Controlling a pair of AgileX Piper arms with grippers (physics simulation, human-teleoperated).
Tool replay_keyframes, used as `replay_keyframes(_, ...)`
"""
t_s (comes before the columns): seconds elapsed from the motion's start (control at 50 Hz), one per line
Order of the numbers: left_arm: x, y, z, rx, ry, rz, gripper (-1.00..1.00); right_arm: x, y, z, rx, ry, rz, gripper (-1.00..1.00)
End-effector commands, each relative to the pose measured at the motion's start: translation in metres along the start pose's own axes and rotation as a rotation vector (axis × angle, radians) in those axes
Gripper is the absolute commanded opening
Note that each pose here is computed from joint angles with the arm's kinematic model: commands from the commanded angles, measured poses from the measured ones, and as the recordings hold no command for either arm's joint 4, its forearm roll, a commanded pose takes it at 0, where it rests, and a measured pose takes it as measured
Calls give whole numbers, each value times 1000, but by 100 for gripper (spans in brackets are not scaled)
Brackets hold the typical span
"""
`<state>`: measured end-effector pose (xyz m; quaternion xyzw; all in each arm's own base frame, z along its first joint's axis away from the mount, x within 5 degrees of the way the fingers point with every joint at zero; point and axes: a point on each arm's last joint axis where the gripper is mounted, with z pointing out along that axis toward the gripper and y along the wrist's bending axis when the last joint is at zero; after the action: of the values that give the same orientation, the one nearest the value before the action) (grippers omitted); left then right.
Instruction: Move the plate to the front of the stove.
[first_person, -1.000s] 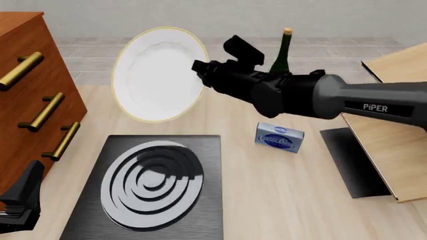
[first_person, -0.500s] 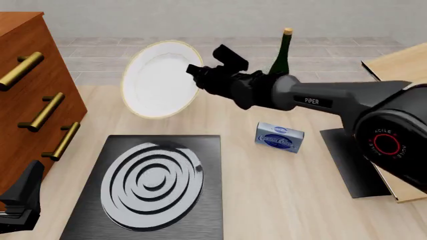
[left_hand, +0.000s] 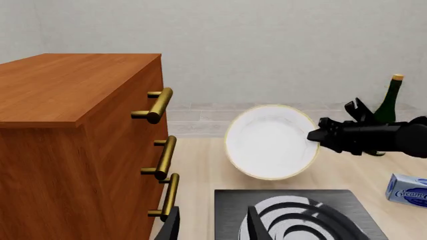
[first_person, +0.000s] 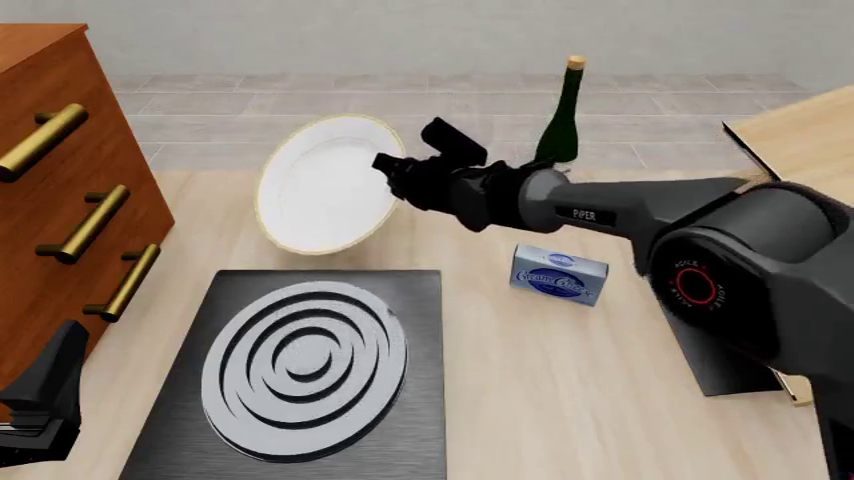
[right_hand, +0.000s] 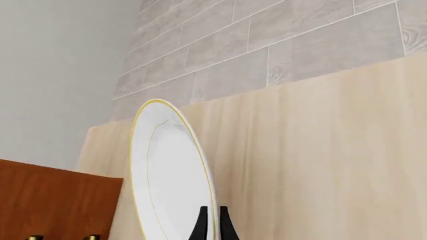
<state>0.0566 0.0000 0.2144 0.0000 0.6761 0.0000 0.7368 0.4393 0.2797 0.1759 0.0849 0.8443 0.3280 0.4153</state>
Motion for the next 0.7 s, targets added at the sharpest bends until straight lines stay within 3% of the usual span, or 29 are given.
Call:
replay_keyframes(0.02,0,0,0,0,0,0,100,4,-5,14,10,6,45,-100)
replay_keyframes(0.3,0,0,0,0,0,0,100,9,-11,27,23,16,59,-100)
replay_keyframes(0.58,0,0,0,0,0,0,100,20,-33,39,36,11,79,-100)
replay_keyframes(0.7,0,0,0,0,0,0,100,13,-26,44,36,11,92,-100)
